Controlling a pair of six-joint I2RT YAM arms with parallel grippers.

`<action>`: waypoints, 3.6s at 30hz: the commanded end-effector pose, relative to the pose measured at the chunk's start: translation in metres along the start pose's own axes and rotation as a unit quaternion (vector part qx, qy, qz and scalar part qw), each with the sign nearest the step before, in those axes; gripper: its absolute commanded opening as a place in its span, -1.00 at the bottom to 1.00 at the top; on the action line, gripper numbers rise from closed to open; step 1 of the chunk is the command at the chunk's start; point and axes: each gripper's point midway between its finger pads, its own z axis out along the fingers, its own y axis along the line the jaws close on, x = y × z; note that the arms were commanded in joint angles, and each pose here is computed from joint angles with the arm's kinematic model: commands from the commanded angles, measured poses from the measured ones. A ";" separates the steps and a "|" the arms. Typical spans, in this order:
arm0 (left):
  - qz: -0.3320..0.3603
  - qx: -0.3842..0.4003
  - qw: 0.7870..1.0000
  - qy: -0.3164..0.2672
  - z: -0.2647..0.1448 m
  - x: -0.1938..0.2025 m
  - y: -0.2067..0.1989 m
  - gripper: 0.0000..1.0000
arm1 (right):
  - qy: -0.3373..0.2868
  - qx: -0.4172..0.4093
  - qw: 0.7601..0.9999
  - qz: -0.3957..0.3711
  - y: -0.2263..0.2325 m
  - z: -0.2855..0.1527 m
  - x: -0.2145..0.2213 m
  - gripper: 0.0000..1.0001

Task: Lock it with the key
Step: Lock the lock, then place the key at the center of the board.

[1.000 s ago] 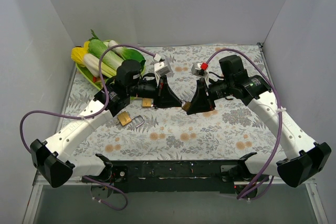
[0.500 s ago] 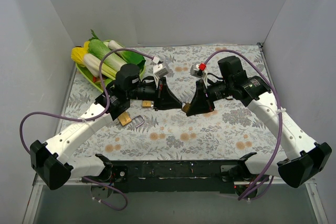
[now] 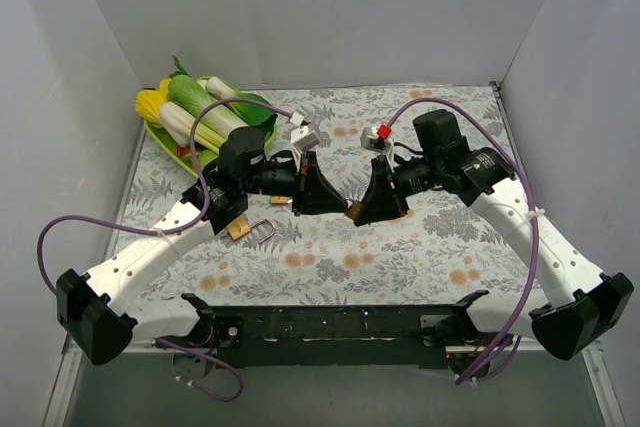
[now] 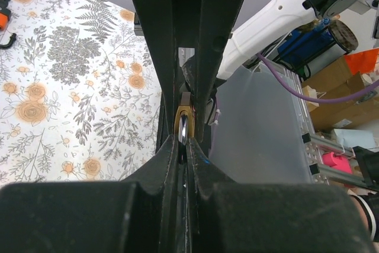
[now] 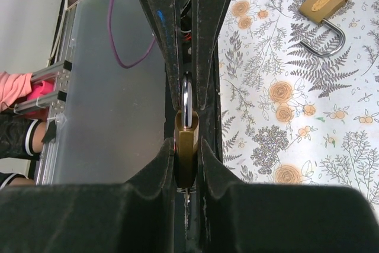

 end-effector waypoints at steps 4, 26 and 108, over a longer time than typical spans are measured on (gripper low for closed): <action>-0.046 0.026 0.998 0.030 -0.013 0.015 0.007 -1.00 | -0.043 -0.008 0.990 -0.131 0.001 0.009 -0.039 -0.93; -0.040 0.007 0.999 -0.014 -0.052 -0.023 0.031 -1.00 | -0.093 0.017 0.994 -0.053 -0.031 -0.018 -0.044 0.22; -0.370 -0.152 0.916 0.019 0.307 0.132 0.192 -1.00 | 0.072 0.520 0.788 0.321 -0.194 -0.268 0.306 -0.97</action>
